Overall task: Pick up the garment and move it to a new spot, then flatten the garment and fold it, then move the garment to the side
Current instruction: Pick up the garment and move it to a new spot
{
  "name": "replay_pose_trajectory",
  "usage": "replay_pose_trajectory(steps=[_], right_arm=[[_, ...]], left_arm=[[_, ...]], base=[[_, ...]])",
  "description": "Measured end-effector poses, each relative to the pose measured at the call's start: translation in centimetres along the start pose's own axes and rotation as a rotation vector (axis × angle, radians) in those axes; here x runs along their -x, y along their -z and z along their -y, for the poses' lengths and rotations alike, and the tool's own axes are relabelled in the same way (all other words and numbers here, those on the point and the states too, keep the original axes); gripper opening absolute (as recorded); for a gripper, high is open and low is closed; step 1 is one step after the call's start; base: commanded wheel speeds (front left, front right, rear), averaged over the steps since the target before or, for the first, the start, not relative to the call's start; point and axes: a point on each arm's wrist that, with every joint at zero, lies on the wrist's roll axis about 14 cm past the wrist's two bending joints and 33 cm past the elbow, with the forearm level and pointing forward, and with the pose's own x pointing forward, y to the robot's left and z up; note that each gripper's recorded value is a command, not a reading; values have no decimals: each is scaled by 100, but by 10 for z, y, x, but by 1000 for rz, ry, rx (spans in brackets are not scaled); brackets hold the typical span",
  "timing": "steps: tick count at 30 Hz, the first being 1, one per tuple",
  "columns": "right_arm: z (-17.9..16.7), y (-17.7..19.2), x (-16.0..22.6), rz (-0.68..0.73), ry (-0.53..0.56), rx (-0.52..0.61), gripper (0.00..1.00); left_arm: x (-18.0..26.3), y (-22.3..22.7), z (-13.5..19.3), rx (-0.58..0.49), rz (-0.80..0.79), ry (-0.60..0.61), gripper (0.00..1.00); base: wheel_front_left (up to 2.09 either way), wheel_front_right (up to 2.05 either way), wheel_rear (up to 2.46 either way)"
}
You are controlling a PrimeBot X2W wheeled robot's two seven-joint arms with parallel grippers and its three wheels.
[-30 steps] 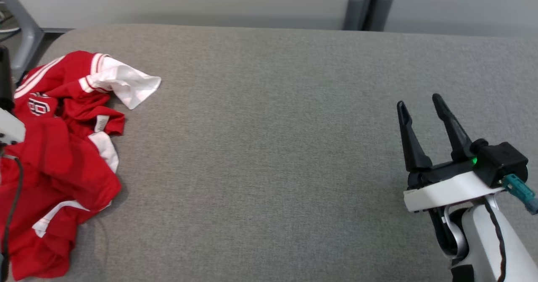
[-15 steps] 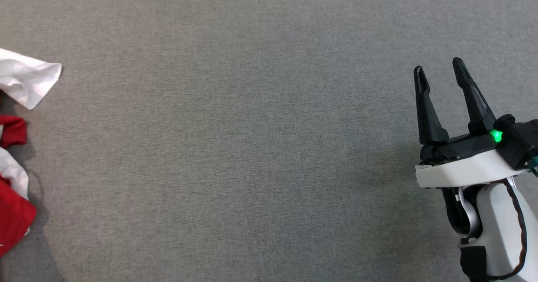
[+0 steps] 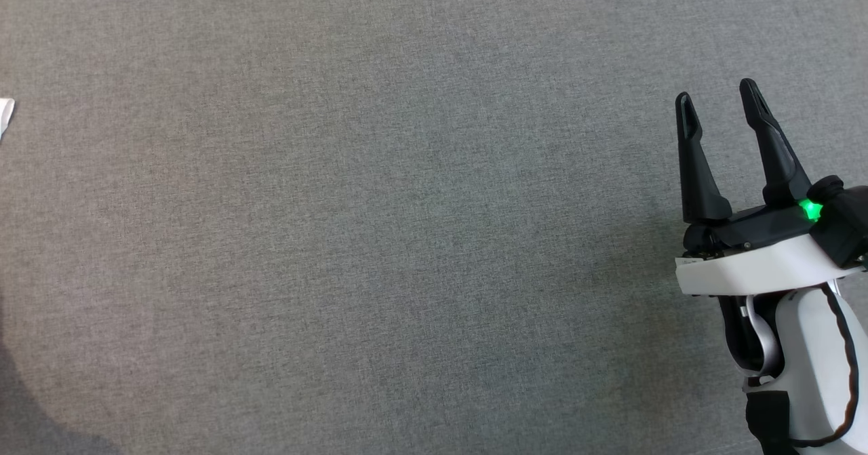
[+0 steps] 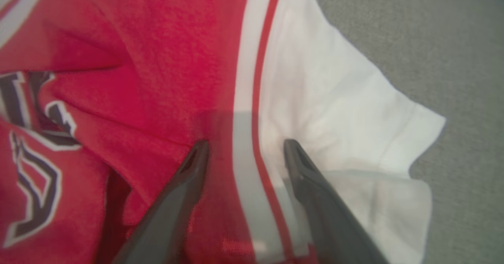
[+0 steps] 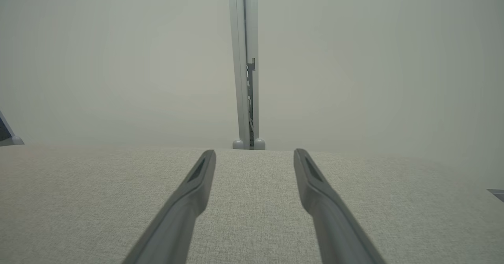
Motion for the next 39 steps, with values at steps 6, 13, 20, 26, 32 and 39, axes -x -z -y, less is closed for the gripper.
replay_pose_trajectory(steps=[6, 13, 20, 26, 32, 39], right_arm=[[-3, 4, -1, -8, -8, 2, 100], [-7, 3, -4, -3, -18, 1, 100], [-12, -9, -2, 22, -28, -6, 100], [-17, -26, 4, 53, -33, -18, 100], [-18, -47, 19, 93, -20, -35, 100], [-7, -66, 38, 134, 26, -45, 100]], left_arm=[[0, 1, -3, -30, -26, -14, 0], [5, -14, -4, -74, 54, -22, 0], [29, -48, 14, -160, 186, 22, 0], [60, -76, 36, -258, 299, 64, 0], [105, -104, 84, -394, 419, 157, 0], [155, -120, 162, -550, 545, 320, 0]], base=[[0, 0, 0], [0, 0, 0], [0, 0, 0], [0, 0, 0], [0, 0, 0], [0, 0, 0]])
